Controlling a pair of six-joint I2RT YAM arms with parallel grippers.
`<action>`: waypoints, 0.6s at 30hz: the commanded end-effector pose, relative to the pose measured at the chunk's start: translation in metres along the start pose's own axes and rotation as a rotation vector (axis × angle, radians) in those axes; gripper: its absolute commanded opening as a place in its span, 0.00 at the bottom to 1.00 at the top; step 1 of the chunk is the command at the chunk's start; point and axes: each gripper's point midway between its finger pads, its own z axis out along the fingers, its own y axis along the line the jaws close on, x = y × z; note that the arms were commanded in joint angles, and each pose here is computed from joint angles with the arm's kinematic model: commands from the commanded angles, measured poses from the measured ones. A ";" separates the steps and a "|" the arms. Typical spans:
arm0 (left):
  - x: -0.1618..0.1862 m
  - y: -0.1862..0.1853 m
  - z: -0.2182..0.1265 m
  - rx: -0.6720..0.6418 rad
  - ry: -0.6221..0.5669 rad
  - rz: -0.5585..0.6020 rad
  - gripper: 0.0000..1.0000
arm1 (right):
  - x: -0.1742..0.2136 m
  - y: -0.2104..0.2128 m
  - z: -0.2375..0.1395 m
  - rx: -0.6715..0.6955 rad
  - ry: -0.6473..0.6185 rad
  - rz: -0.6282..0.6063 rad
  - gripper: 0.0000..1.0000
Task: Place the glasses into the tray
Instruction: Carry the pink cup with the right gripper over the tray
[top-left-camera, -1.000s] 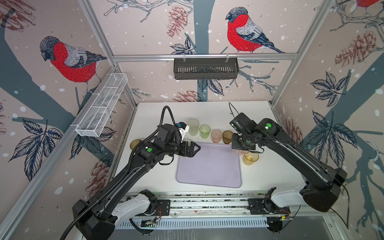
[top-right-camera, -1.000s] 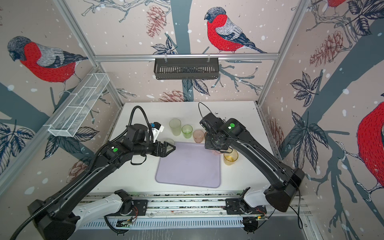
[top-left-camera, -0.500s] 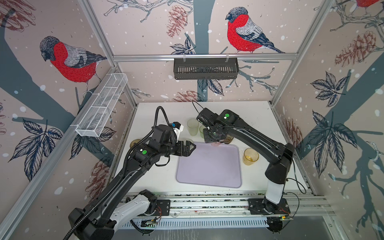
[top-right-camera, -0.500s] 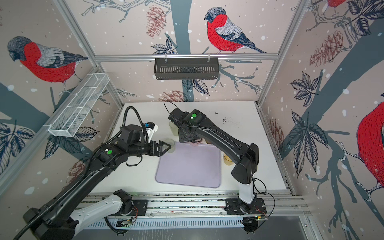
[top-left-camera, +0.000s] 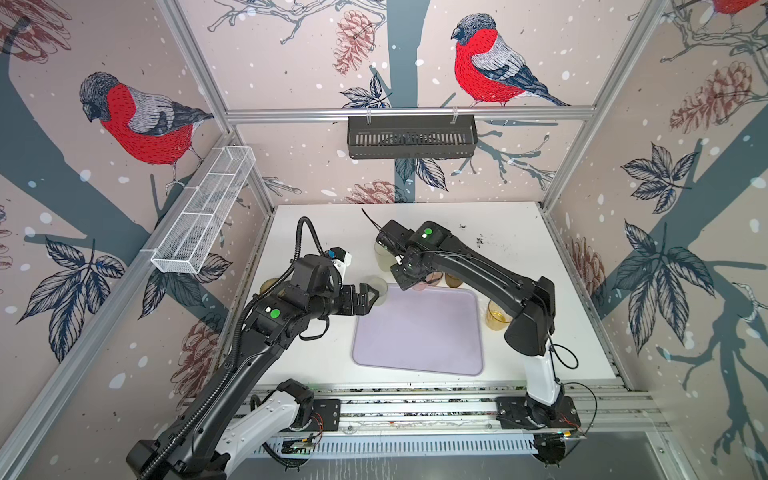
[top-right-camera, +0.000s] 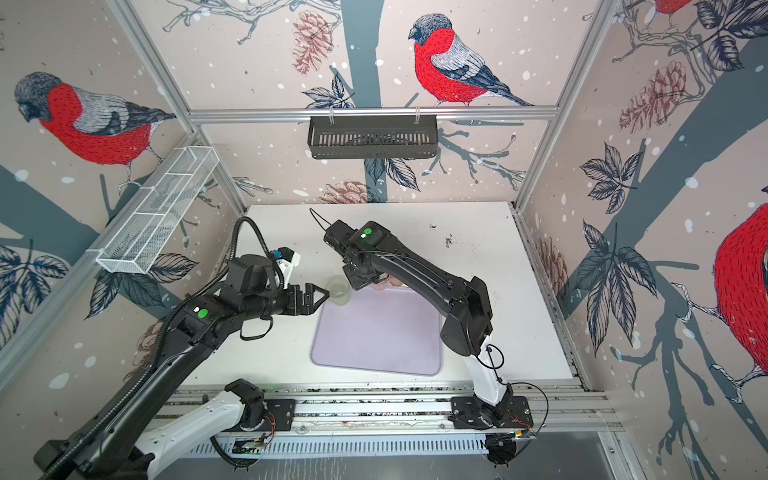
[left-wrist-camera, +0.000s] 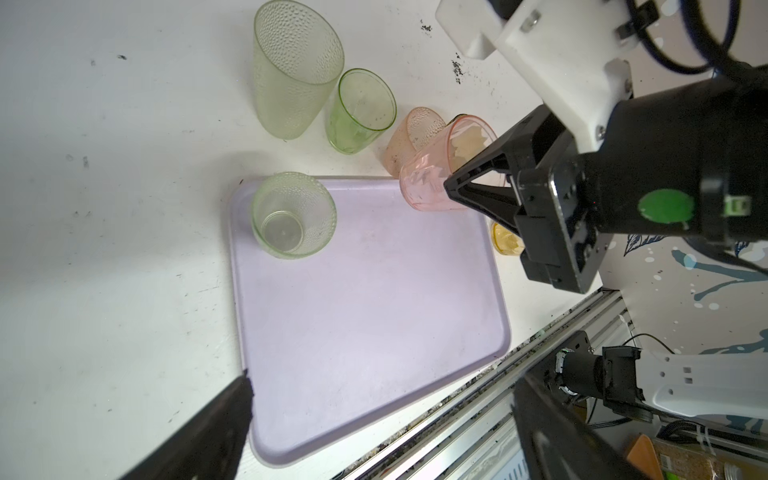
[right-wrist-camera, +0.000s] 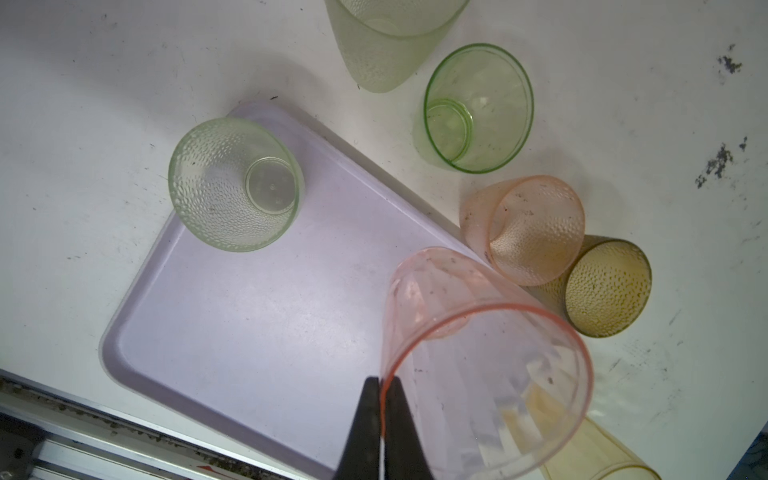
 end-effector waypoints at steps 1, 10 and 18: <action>0.007 0.010 -0.003 -0.040 0.000 -0.033 0.97 | -0.005 0.007 0.008 -0.027 -0.004 -0.119 0.00; 0.016 0.021 -0.009 -0.089 0.000 -0.057 0.98 | -0.002 0.020 0.034 -0.075 0.015 -0.223 0.00; 0.021 0.023 -0.011 -0.101 0.026 -0.071 0.98 | -0.006 0.026 0.057 -0.094 0.034 -0.255 0.00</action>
